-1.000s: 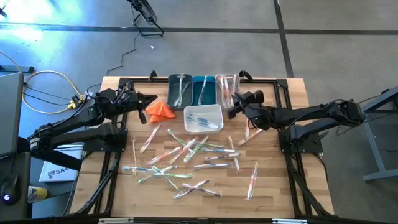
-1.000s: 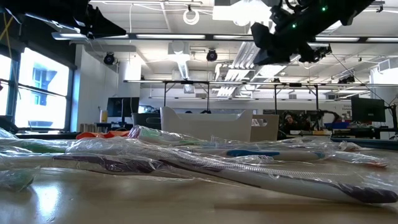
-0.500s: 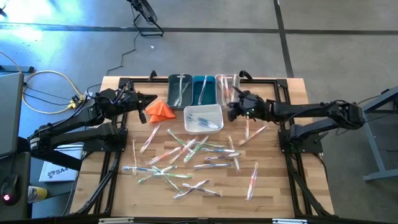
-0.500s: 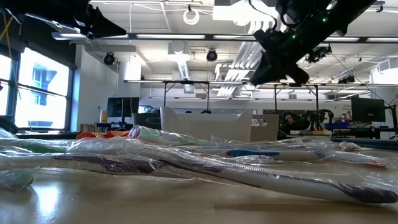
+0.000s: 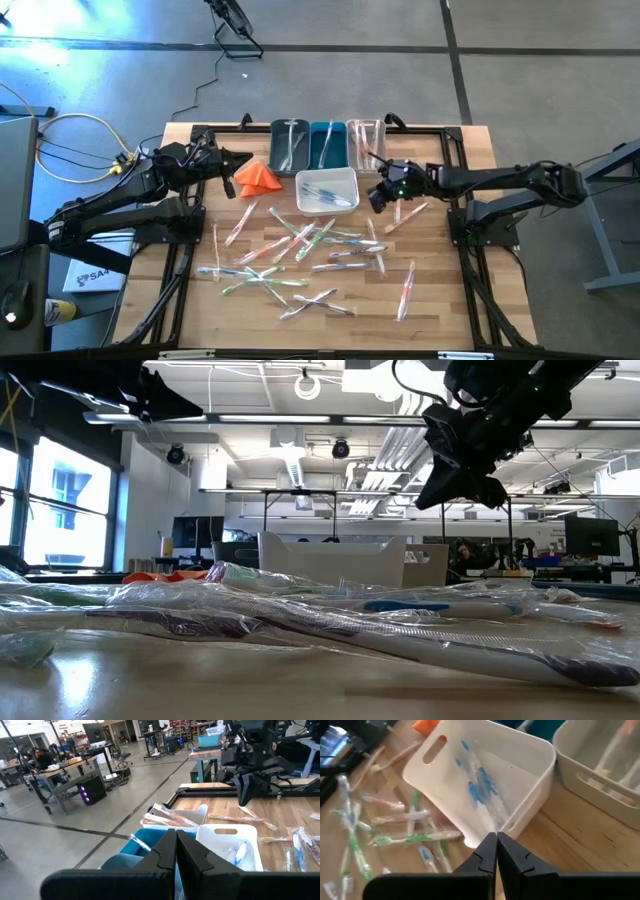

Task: Pick & Place Toothbrushes
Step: Put the orange toothbrush into the gray bin

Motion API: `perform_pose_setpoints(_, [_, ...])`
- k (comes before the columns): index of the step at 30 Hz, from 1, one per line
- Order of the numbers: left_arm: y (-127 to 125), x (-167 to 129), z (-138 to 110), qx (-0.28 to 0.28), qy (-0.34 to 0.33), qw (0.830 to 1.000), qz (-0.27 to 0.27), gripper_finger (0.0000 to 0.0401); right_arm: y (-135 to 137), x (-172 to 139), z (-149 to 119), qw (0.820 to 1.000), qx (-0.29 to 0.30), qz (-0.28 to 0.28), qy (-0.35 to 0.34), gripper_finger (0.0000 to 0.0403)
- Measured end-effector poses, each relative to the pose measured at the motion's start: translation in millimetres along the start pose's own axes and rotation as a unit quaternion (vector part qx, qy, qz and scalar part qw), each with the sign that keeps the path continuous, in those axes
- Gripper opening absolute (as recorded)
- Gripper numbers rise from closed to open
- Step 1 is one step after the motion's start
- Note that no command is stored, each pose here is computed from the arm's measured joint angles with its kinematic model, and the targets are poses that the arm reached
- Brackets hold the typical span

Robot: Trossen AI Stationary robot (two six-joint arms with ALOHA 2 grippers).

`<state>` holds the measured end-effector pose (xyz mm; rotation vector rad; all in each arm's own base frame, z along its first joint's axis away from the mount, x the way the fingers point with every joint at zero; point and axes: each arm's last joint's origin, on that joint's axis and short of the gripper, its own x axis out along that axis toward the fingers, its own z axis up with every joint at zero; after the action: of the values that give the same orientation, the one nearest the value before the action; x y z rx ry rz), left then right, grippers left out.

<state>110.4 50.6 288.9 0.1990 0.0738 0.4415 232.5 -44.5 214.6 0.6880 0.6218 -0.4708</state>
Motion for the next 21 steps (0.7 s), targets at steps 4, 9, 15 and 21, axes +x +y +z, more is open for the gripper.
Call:
perform_pose_setpoints(4, [-0.2,0.0,0.0,0.0,-0.001,1.0,-0.003,0.0008,0.2,-0.7,-7.5,0.999,-0.009,-0.039,0.005,0.0004])
perform_pose_setpoints(9, [-0.1,0.0,0.2,0.0,-0.001,1.0,-0.002,0.0008,5.9,-5.3,-6.5,0.995,-0.014,-0.09,0.033,0.0004])
perform_pose_setpoints(15, [-0.1,0.0,0.3,0.0,-0.002,1.0,-0.002,0.0008,11.6,-7.8,1.9,0.989,0.003,-0.131,0.061,0.0004])
perform_pose_setpoints(21, [-0.1,0.0,0.1,0.0,-0.001,1.0,-0.001,0.0008,-3.9,-11.9,2.0,0.972,0.09,-0.201,0.077,0.0004])
